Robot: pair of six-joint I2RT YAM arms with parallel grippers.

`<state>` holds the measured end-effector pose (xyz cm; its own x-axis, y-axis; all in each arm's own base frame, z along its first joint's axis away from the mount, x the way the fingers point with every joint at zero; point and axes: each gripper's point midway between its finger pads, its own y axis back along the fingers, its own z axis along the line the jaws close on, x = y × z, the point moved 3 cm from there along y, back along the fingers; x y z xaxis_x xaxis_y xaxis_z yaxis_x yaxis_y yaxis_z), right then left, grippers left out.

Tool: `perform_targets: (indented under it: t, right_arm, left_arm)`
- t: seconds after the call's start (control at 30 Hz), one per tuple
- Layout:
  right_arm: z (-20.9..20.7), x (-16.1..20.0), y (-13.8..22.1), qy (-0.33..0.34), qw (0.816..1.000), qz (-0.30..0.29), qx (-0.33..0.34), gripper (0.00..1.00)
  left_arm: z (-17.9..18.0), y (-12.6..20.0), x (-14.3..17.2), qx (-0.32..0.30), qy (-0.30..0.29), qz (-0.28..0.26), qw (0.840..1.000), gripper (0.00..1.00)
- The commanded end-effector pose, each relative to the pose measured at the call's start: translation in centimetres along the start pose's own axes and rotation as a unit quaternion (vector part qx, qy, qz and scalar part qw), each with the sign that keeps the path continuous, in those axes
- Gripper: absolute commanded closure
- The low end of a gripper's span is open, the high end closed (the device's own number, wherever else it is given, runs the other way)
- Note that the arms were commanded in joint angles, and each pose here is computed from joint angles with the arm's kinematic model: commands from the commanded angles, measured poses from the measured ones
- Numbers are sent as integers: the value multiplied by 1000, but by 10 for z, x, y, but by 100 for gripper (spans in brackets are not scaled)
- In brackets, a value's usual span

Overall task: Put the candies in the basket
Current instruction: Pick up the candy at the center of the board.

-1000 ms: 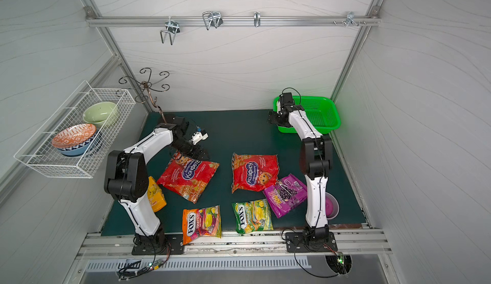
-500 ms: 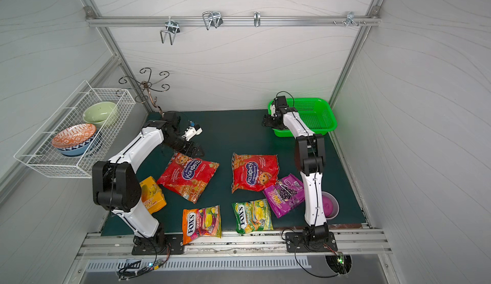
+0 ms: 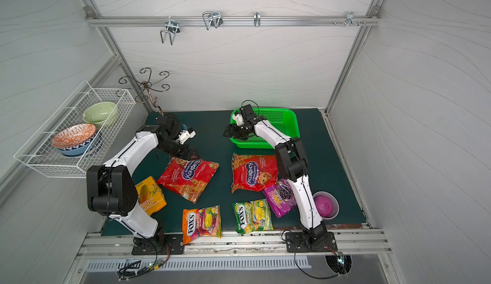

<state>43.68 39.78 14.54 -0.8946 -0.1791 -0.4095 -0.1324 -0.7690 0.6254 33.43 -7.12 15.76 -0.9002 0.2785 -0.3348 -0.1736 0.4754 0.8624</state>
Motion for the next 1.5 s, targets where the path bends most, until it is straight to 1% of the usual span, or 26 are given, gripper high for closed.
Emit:
perform_targets:
  t: [0.0, 0.13, 0.23, 0.37, 0.47, 0.57, 0.67, 0.73, 0.8, 0.93, 0.97, 1.03, 1.13, 1.2, 1.27, 1.33, 1.4, 1.47]
  right_arm:
    - [59, 1, -21, 25, 997, 10, -72, 25]
    - [76, -1, -30, 14, 993, 13, -113, 24]
    - [82, -5, -21, 9, 992, 12, -124, 24]
    - [93, -6, 13, 27, 993, 8, -118, 24]
    - [96, 6, 42, 37, 993, 5, -109, 24]
    - [83, 32, 70, 37, 997, 3, -63, 24]
    - [64, 57, 102, 23, 1000, -10, -4, 23]
    - [53, 73, 125, 15, 999, -25, 22, 22]
    - [40, 97, 146, 5, 998, -35, 49, 21]
    - [24, 145, 183, 32, 993, -51, 101, 18]
    - [17, 156, 193, 25, 991, -56, 122, 17]
    - [-1, 176, 210, -22, 987, -63, 146, 16]
    - [-24, 199, 229, -111, 984, -61, 125, 16]
    - [-37, 210, 235, -148, 982, -52, 110, 16]
    - [-53, 214, 243, -192, 976, -70, 75, 17]
    - [-70, 215, 250, -229, 967, -98, 57, 18]
    - [-85, 213, 254, -249, 961, -114, 45, 21]
    - [-99, 210, 254, -266, 956, -119, 34, 28]
  left_arm:
    - [2, 9, -5, -3, 19, -30, 999, 8]
    - [9, 13, -3, -7, 34, -39, 999, 8]
    - [12, 16, -2, -11, 37, -43, 998, 8]
    - [11, 16, -1, -7, 37, -43, 998, 8]
    - [6, 20, -4, 5, 36, -49, 998, 8]
    - [0, 22, -3, 16, 31, -53, 998, 8]
    - [-7, 20, -1, 39, 31, -58, 997, 10]
    - [-13, 16, 1, 53, 35, -71, 995, 11]
    - [-28, 11, 5, 74, 19, -85, 993, 11]
    - [-59, -6, 16, 90, -24, -91, 991, 12]
    - [-66, -11, 17, 98, -27, -88, 991, 12]
    - [-71, -22, 14, 97, -12, -78, 992, 16]
    - [-73, -40, 5, 70, 19, -67, 995, 18]
    - [-80, -52, -2, 60, 23, -61, 996, 19]
    - [-88, -65, -7, 60, 24, -56, 996, 19]
    - [-99, -74, -10, 78, 14, -41, 996, 19]
    - [-107, -82, -11, 91, 8, -29, 995, 19]
    - [-111, -88, -12, 92, 5, -24, 995, 19]
